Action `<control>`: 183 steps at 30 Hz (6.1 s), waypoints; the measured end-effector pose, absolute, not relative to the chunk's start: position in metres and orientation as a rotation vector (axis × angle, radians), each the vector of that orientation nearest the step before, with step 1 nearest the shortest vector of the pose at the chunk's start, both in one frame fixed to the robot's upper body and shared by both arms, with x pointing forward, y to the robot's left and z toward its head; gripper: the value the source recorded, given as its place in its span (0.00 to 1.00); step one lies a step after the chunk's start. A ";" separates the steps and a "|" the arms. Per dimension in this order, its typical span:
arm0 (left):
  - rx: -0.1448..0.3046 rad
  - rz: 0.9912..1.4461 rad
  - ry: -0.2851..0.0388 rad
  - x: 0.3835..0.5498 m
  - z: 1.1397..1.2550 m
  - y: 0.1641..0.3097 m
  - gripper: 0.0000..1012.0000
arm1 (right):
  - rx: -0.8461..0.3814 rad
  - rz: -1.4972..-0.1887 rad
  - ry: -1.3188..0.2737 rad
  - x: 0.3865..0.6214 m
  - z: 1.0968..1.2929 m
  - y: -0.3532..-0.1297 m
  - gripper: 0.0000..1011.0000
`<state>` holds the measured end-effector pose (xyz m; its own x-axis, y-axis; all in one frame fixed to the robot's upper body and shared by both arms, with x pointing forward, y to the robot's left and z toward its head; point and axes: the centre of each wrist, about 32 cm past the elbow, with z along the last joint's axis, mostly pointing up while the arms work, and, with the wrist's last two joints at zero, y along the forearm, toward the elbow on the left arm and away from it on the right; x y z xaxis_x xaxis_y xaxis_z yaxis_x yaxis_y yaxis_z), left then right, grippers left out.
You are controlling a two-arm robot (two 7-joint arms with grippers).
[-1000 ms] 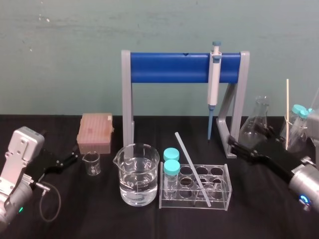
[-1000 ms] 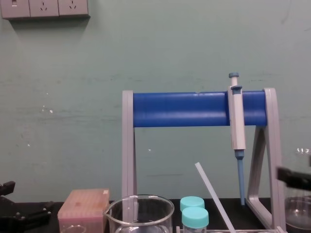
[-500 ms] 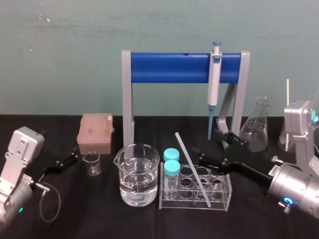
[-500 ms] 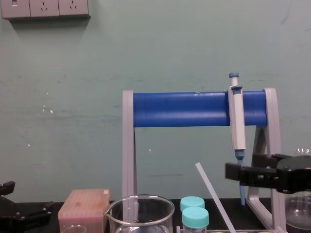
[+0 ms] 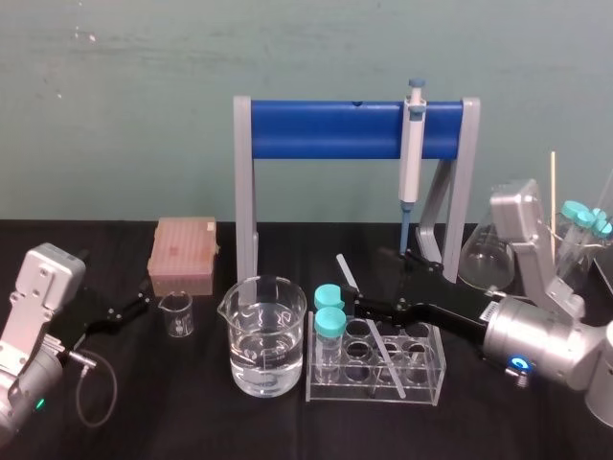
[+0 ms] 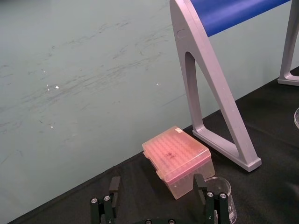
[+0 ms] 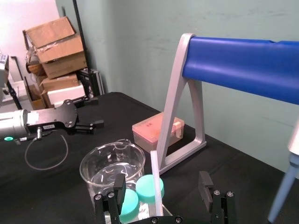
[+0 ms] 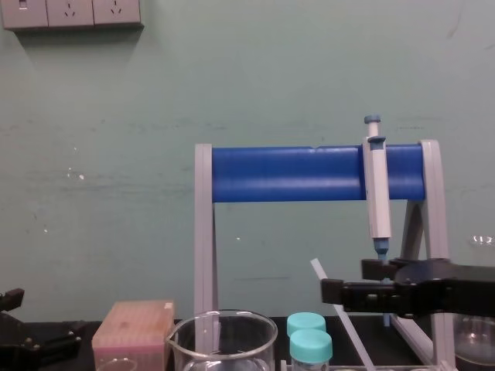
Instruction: Pick up the stirring rod with one hand, then place it down.
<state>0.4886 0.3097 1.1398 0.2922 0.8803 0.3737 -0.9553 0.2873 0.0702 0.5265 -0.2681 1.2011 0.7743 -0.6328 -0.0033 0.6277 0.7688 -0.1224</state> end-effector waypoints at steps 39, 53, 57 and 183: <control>0.304 1.248 -0.285 0.489 1.140 0.310 0.99 | -0.152 -0.603 0.050 0.563 1.195 -0.247 0.74; 0.304 1.248 -0.285 0.489 1.140 0.310 0.99 | -0.151 -0.606 0.051 0.562 1.194 -0.247 0.30; 0.304 1.248 -0.285 0.489 1.140 0.310 0.99 | -0.150 -0.606 0.052 0.562 1.195 -0.247 0.17; 0.304 1.248 -0.285 0.489 1.140 0.310 0.99 | 0.325 -0.758 -0.232 0.518 1.231 -0.292 0.07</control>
<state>0.4886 0.3097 1.1398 0.2923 0.8803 0.3737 -0.9552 0.2874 0.0703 0.5181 -0.2916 1.2311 0.7044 -0.7043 0.0886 0.6334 0.6800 0.3694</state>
